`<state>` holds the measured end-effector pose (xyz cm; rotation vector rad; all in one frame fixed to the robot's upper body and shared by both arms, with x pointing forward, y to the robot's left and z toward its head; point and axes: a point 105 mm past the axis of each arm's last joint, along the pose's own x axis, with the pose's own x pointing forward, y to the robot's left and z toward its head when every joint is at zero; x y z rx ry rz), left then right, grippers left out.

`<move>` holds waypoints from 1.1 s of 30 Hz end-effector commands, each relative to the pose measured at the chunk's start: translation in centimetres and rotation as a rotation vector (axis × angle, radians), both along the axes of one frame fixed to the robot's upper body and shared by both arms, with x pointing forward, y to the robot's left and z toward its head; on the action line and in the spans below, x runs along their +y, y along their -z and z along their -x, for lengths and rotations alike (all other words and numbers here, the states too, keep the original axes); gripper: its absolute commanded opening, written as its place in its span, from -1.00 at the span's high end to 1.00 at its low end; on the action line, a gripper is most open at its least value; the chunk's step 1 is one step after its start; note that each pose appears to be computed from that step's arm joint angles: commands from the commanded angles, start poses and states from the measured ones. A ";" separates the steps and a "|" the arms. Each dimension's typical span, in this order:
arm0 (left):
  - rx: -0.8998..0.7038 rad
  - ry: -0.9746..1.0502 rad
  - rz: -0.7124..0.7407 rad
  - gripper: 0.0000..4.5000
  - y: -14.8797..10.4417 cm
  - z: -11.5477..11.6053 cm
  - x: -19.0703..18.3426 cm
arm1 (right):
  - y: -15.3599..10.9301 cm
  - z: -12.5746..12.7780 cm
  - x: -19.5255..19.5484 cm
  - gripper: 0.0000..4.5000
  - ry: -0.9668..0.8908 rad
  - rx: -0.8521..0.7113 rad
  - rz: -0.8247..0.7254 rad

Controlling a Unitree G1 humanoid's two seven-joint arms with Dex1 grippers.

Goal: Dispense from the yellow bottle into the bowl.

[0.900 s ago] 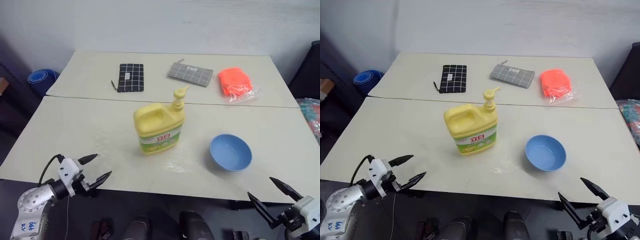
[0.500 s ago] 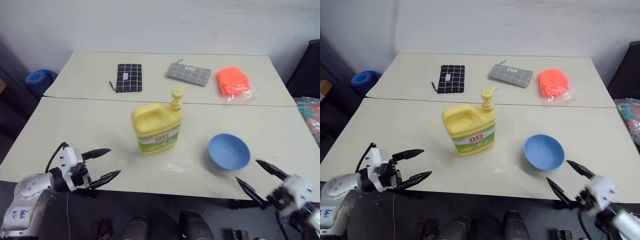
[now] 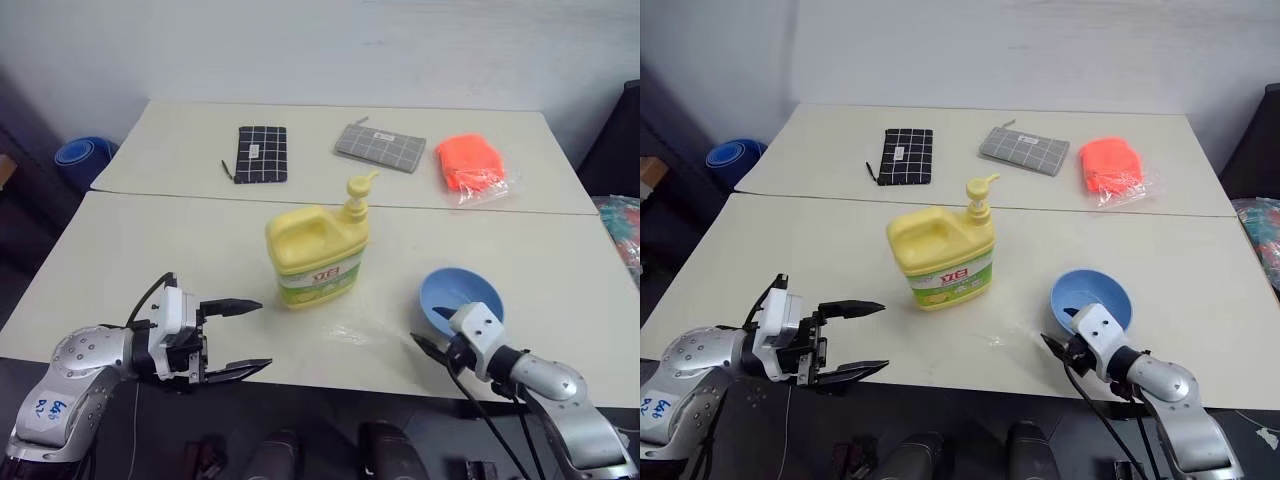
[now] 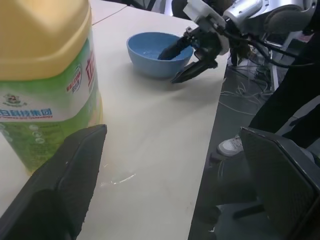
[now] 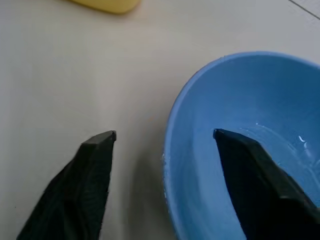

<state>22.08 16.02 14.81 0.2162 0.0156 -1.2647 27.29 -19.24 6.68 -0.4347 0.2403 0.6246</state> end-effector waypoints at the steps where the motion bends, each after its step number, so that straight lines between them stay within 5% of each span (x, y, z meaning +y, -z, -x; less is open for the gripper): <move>1: -0.065 0.011 0.051 -1.00 -2.9 0.3 -0.2 | -1.0 -0.3 0.5 0.16 -0.025 -0.043 0.016; 7: -0.052 0.053 0.123 -1.00 -8.5 0.2 -0.1 | -1.9 -0.4 0.2 0.98 -0.064 -0.050 0.055; 9: -0.100 0.056 0.173 -1.00 -10.7 -0.5 -0.6 | -2.5 -0.7 0.2 0.98 -0.077 -0.066 0.053; 16: -0.277 0.081 0.283 -0.06 -17.3 -4.9 -4.7 | -9.8 -3.3 1.3 1.00 -0.242 -0.199 0.104; 24: -0.313 0.059 0.254 0.99 -18.2 -9.8 -9.7 | -15.9 -6.2 4.6 1.00 -0.406 -0.259 0.115; 33: -0.196 0.071 0.177 0.99 -16.5 -10.5 -11.4 | -19.8 -7.1 7.9 1.00 -0.571 -0.208 0.089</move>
